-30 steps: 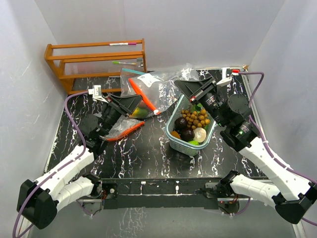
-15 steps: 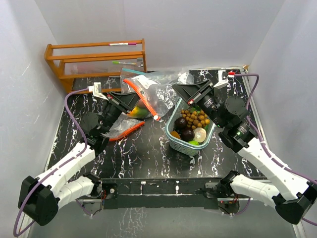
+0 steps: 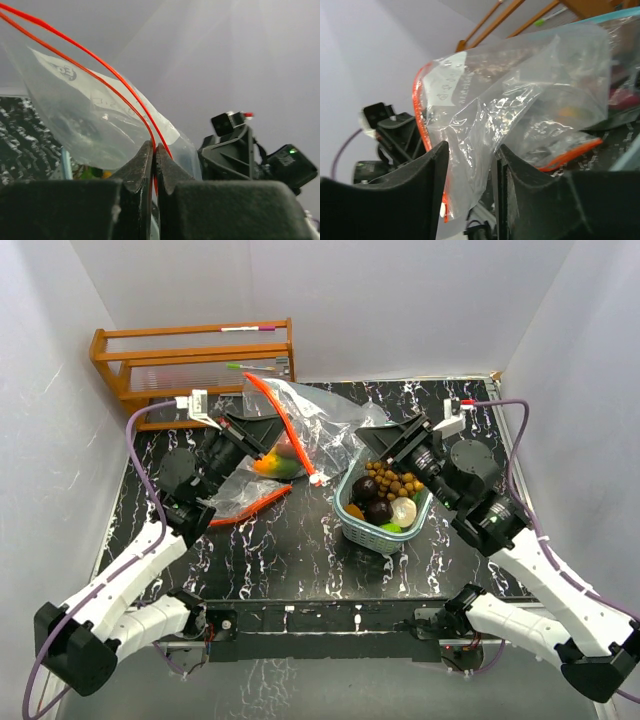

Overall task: Place the food in the zip-top bag and seal the zipper
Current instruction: Open the zipper of the food storage bag.

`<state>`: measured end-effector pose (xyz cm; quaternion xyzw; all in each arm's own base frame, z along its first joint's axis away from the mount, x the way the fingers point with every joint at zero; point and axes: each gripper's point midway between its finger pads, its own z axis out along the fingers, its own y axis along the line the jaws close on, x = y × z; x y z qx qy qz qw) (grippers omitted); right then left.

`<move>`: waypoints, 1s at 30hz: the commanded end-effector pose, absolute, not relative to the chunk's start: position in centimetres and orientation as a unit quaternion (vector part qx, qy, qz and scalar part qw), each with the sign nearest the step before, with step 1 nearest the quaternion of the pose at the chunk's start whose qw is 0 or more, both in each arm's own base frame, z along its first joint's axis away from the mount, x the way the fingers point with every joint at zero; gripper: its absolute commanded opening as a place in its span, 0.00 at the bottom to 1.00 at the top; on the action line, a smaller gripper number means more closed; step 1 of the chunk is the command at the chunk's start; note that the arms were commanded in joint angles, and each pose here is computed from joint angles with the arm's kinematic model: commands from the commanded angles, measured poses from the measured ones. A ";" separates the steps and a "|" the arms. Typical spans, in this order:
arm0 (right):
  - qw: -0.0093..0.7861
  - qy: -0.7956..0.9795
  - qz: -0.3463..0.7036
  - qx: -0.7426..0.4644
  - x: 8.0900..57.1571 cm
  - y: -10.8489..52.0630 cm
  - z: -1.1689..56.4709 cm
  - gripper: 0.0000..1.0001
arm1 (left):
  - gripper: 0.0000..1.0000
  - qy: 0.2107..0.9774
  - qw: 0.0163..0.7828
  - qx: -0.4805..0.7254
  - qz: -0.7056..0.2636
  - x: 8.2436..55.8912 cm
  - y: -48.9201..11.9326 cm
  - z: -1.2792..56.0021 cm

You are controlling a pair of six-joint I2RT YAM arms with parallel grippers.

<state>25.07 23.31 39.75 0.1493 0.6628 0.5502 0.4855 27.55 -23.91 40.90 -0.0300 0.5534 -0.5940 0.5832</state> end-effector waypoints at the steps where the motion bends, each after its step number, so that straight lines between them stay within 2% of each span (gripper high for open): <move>1: 0.554 0.690 0.446 0.136 24.8 19.2 41.4 0.44 | 0.00 0.640 0.593 0.035 -0.487 26.8 -22.9 39.8; 5: 0.569 0.739 0.345 0.103 24.7 16.9 39.9 0.63 | 0.00 0.717 0.586 0.079 -0.369 26.6 -20.5 37.7; 9: 0.560 0.777 0.278 0.076 24.6 15.6 38.2 0.65 | 0.00 0.775 0.562 0.131 -0.256 26.6 -18.0 36.6; 13: 0.536 0.792 0.293 0.019 24.8 18.0 37.1 0.65 | 0.00 0.832 0.498 0.169 -0.178 27.2 -16.9 34.4; 19: 0.512 0.776 0.367 -0.036 25.6 22.8 36.7 0.65 | 0.00 0.860 0.406 0.217 -0.221 26.8 -19.9 31.0; 23: 0.523 0.759 0.386 -0.042 26.8 24.3 38.1 0.64 | 0.00 0.853 0.399 0.216 -0.259 26.4 -21.2 30.3; 30: 0.489 0.762 0.418 -0.080 28.6 29.5 36.4 0.64 | 0.00 0.842 0.397 0.221 -0.290 25.8 -22.1 30.2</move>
